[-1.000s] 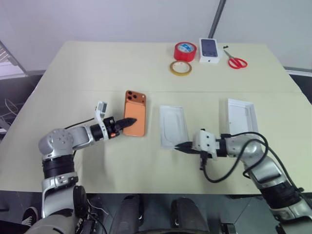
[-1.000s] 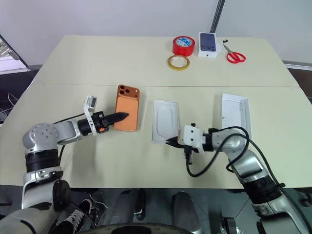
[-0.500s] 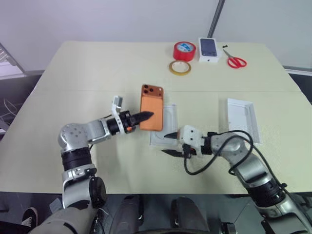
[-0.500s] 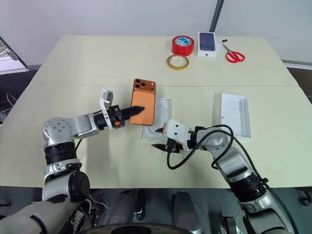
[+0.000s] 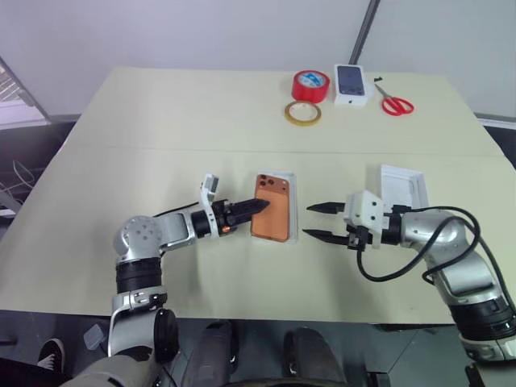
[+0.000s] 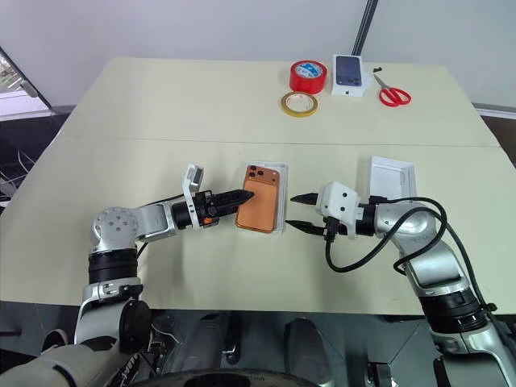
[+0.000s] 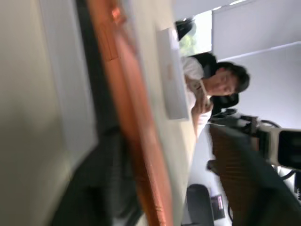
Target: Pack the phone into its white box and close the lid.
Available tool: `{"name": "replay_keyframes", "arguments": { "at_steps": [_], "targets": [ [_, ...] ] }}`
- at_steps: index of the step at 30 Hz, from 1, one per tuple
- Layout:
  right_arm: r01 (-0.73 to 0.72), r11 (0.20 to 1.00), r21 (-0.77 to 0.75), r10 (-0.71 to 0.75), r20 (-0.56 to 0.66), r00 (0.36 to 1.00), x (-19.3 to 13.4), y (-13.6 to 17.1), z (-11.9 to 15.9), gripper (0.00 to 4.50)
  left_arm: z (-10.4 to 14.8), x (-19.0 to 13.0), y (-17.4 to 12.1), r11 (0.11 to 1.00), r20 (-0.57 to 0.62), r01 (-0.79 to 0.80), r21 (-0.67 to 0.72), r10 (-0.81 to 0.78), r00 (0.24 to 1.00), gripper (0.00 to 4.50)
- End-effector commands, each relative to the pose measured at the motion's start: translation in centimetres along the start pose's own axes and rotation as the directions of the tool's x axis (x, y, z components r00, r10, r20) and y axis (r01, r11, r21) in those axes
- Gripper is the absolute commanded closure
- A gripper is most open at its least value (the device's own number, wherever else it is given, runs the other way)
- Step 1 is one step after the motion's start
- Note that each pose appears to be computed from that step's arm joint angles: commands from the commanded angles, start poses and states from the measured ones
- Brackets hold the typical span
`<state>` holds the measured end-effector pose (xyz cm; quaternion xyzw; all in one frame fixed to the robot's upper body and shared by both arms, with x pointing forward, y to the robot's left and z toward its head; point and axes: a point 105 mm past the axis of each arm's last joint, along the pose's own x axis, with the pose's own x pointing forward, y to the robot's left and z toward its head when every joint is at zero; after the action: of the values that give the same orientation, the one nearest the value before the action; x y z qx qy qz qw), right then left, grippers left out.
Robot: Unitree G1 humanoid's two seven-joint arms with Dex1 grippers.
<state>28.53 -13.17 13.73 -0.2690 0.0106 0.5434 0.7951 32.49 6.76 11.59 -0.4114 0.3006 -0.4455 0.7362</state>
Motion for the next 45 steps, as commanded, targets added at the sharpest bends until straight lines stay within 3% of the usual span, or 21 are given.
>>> {"name": "replay_keyframes", "arguments": {
  "at_steps": [1,6,12,16,19,22,26,29,34,38,45],
  "targets": [
    [0.011,0.999,-0.035,-0.010,0.044,0.999,0.8,0.1,1.2,2.11,0.6,0.3,-0.3,0.999,0.004,-0.012,0.048,0.012,1.000,0.05],
    [0.025,0.999,-0.030,-0.024,0.045,0.999,1.1,-0.1,1.1,2.11,0.9,-0.3,-1.5,0.996,-0.010,0.019,0.088,-0.018,1.000,0.05],
    [0.041,0.999,-0.033,-0.039,0.044,0.998,1.6,-0.6,0.9,2.11,0.0,-1.4,-2.1,0.972,-0.060,-0.028,0.232,0.043,0.997,0.05],
    [0.058,0.998,-0.019,-0.057,0.049,0.997,1.7,-1.0,0.9,2.11,2.1,-2.5,-2.5,0.968,0.040,-0.056,0.243,0.048,0.998,0.05],
    [0.094,0.994,0.051,-0.097,0.065,0.993,1.3,-2.3,1.0,3.03,4.4,-3.2,-2.1,0.948,0.169,-0.153,0.278,0.108,0.980,0.97],
    [0.189,0.982,-0.007,-0.189,0.003,0.982,1.3,-3.9,0.0,4.49,5.2,-3.8,-0.3,0.813,0.216,-0.340,0.473,0.267,0.939,2.46],
    [0.220,0.971,-0.095,-0.227,-0.071,0.971,1.9,-4.6,-1.5,4.50,5.0,-3.5,1.7,0.696,0.213,-0.405,0.592,0.350,0.912,4.46],
    [0.203,0.962,-0.184,-0.236,-0.183,0.954,2.4,-4.7,-3.8,4.50,4.0,-2.4,2.9,0.631,0.161,-0.402,0.664,0.404,0.901,4.46],
    [0.137,0.958,-0.251,-0.195,-0.224,0.955,2.9,-4.0,-5.3,4.50,1.7,0.6,3.2,0.695,0.029,-0.302,0.653,0.376,0.926,4.46],
    [0.162,0.966,-0.201,-0.199,-0.184,0.962,2.4,-4.4,-4.6,4.50,-0.1,3.5,1.9,0.737,-0.075,-0.180,0.651,0.299,0.951,4.46],
    [0.173,0.965,-0.197,-0.224,-0.279,0.934,-1.9,-4.5,-5.9,4.50,-2.3,7.9,-2.1,0.760,-0.164,0.006,0.650,0.132,0.978,4.46]
  ]
}}
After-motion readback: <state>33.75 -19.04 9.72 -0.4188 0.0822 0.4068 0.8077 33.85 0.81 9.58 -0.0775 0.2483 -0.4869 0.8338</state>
